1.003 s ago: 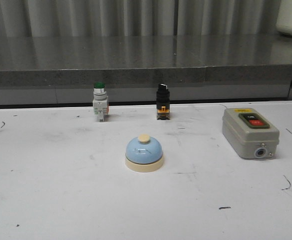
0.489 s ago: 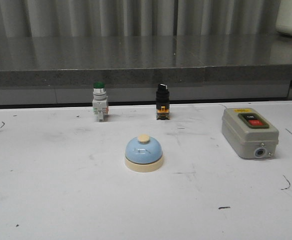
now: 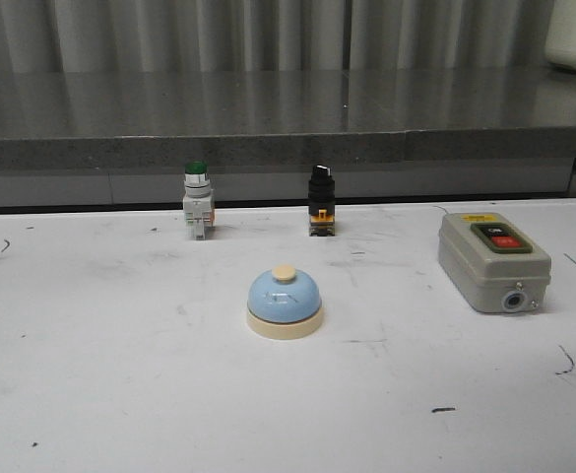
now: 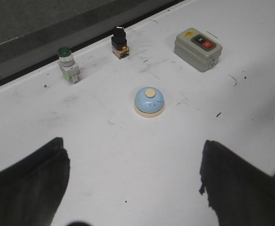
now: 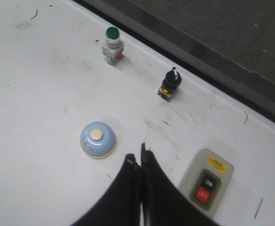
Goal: Place and press bell with both arms
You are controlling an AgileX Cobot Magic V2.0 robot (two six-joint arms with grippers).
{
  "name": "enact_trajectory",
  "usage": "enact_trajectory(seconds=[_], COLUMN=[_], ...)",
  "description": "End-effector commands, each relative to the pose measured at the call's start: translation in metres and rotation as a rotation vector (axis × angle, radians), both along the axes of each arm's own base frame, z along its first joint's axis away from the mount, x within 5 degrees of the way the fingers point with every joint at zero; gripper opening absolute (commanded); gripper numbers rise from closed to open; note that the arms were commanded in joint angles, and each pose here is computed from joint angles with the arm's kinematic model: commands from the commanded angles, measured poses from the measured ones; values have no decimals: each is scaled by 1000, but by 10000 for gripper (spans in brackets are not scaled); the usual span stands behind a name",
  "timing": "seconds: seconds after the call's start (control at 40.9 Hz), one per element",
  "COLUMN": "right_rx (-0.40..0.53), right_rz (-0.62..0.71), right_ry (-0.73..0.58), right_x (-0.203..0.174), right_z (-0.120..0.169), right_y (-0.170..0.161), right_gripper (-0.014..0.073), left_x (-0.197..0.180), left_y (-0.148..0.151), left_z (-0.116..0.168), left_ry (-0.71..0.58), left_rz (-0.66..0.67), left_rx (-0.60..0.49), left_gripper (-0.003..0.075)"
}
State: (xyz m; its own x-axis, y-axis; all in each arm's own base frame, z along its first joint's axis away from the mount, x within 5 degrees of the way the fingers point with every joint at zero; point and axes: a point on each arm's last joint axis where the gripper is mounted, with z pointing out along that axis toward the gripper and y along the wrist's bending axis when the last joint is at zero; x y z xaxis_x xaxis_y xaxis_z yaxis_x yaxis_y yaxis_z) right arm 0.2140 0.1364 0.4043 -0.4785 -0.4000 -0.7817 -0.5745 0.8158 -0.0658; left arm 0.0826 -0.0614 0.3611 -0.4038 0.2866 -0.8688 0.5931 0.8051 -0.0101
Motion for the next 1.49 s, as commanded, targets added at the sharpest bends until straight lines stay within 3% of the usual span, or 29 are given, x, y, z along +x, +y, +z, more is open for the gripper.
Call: enact_trajectory(seconds=[0.0,0.318,0.562,0.832,0.929,1.027,1.247,1.467], right_rx=[29,-85,-197,-181,-223,-218,-125,-17], right_rz=[44,73,72,74,73,73,83,51], right_ry=[-58,107,273,416,432,422,285,127], right_x=[16,78,115,135,142,140,110,65], right_z=[13,-30,-85,-148,-168,-159,-76,-9], right_y=[22,78,105,128,130,127,107,59], right_gripper=[-69,-69,-69,-69,-69,-69,-69,-69], left_x=[1,1,1,1,1,1,1,1], left_y=[-1,-1,-1,-1,-1,-1,-1,-1], left_z=[13,13,13,13,13,13,13,13], left_ry=[-66,-66,-66,-66,-66,-66,-66,-66], left_rz=[5,5,5,5,5,5,5,5], left_rx=[-71,-71,-71,-71,-71,-71,-71,-71], left_gripper=[554,554,554,554,554,554,554,554])
